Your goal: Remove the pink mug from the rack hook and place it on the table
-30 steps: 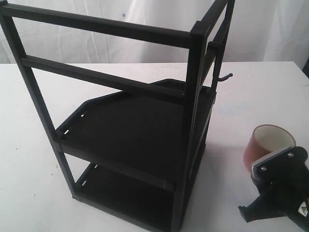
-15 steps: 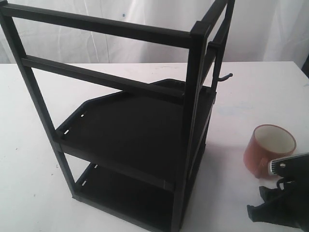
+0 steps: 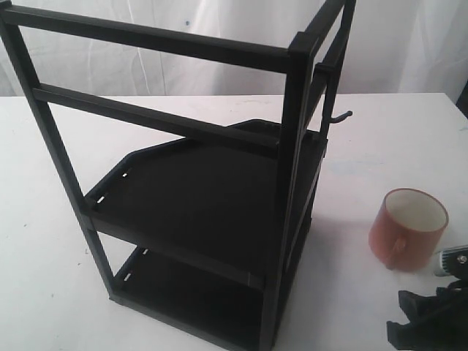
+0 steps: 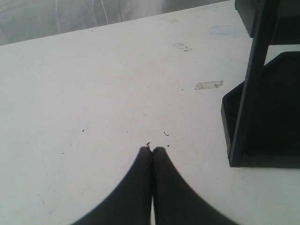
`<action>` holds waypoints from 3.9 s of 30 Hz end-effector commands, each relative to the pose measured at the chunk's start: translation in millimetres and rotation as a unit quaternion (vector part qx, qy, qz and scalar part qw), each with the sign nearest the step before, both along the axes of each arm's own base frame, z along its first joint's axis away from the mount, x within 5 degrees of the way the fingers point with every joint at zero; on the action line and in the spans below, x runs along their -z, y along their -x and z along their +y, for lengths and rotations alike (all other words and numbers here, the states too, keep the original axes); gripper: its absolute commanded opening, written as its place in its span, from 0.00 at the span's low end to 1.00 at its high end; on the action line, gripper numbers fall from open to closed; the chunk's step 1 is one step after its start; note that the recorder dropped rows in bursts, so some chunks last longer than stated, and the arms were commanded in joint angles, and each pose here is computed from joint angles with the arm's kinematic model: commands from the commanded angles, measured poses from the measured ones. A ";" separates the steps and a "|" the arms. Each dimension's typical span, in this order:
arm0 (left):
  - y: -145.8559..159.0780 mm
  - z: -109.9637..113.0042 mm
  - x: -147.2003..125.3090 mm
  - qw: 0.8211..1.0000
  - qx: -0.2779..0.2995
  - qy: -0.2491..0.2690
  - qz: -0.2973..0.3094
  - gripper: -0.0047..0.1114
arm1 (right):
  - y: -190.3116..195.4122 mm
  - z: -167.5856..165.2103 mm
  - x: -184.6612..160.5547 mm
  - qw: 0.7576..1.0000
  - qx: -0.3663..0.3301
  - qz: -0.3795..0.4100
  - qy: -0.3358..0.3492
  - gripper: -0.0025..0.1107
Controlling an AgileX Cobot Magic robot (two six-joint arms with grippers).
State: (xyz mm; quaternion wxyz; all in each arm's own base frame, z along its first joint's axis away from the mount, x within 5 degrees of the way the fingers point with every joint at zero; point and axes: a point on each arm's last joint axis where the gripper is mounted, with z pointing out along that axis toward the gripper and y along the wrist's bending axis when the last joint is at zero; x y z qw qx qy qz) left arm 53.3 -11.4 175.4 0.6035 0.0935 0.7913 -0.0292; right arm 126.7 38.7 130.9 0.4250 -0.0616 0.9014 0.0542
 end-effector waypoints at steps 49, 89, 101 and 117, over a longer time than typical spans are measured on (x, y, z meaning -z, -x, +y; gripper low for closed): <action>0.2 0.0 1.2 1.000 -0.001 0.004 0.000 0.04 | 71.0 -20.6 -64.7 0.959 -0.033 -0.271 -0.070 0.02; 0.2 0.0 1.2 1.000 -0.001 0.004 0.000 0.04 | 69.6 -29.1 -66.2 0.957 0.010 -0.288 -0.035 0.02; 0.2 0.0 1.2 1.000 -0.001 0.004 0.000 0.04 | 69.7 -29.0 -65.1 0.959 0.010 -0.281 -0.036 0.02; 0.2 0.0 1.2 1.000 -0.001 0.004 0.000 0.04 | 69.7 -29.0 -65.1 0.959 0.010 -0.281 -0.036 0.02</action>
